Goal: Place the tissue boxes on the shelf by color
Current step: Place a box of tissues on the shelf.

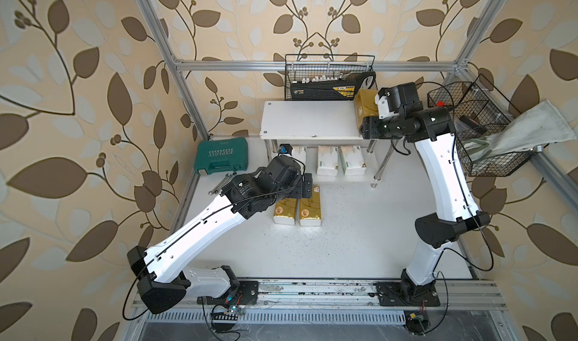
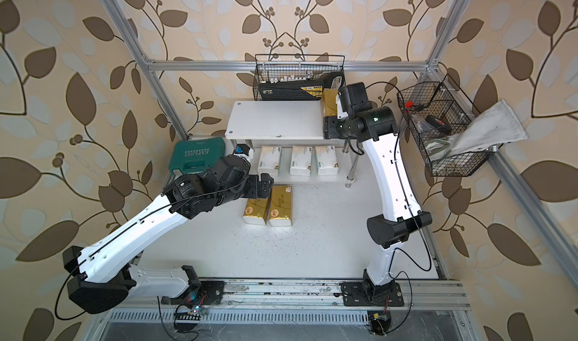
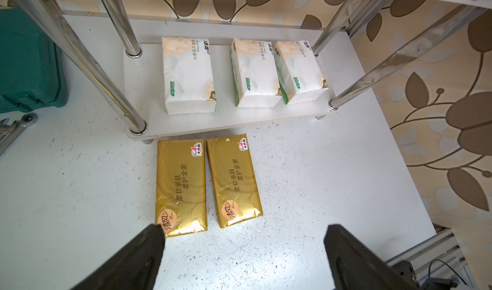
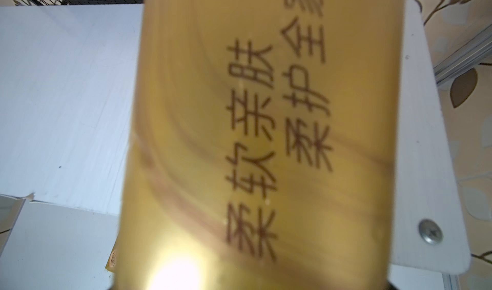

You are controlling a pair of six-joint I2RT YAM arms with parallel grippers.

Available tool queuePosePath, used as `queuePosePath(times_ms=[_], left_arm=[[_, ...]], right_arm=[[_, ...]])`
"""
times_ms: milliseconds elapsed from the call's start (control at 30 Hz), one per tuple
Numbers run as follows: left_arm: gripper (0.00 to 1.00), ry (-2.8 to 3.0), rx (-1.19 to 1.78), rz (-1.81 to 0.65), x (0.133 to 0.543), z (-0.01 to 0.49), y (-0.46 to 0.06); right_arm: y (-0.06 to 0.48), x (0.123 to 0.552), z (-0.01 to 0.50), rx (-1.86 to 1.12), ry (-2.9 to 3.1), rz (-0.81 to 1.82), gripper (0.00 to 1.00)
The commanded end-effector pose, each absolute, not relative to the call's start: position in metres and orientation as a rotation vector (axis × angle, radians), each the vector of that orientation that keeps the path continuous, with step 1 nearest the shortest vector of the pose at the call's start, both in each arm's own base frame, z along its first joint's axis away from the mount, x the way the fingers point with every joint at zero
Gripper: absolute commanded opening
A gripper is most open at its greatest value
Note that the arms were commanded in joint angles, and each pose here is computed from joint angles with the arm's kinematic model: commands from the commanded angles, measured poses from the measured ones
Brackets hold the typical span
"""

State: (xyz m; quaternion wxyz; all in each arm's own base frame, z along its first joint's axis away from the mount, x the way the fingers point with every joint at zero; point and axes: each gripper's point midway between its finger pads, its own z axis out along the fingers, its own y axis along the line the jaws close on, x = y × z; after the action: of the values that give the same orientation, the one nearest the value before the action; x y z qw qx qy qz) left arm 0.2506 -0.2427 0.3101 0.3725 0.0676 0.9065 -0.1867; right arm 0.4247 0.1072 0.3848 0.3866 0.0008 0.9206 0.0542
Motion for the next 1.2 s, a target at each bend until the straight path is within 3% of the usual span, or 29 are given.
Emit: queuePosePath(times_ms=[0,400,533,1167], left_arm=[[0.99,2.299,0.138,-0.532,0.249,0.319,-0.239],[0.99,2.301,0.129,-0.539,0.247,0.317,-0.238],[0.99,2.303,0.128,-0.544,0.247,0.315,-0.239],[0.99,2.315,0.122,-0.554,0.246,0.31,-0.24]], right_arm=[[0.104,0.439,0.372,-0.005,2.365,0.076,0.78],[0.106,0.449,0.363,0.017,2.367,0.068,0.81],[0.105,0.445,0.372,0.029,2.336,0.083,0.99],[0.117,0.403,0.424,-0.007,2.199,0.168,0.99]])
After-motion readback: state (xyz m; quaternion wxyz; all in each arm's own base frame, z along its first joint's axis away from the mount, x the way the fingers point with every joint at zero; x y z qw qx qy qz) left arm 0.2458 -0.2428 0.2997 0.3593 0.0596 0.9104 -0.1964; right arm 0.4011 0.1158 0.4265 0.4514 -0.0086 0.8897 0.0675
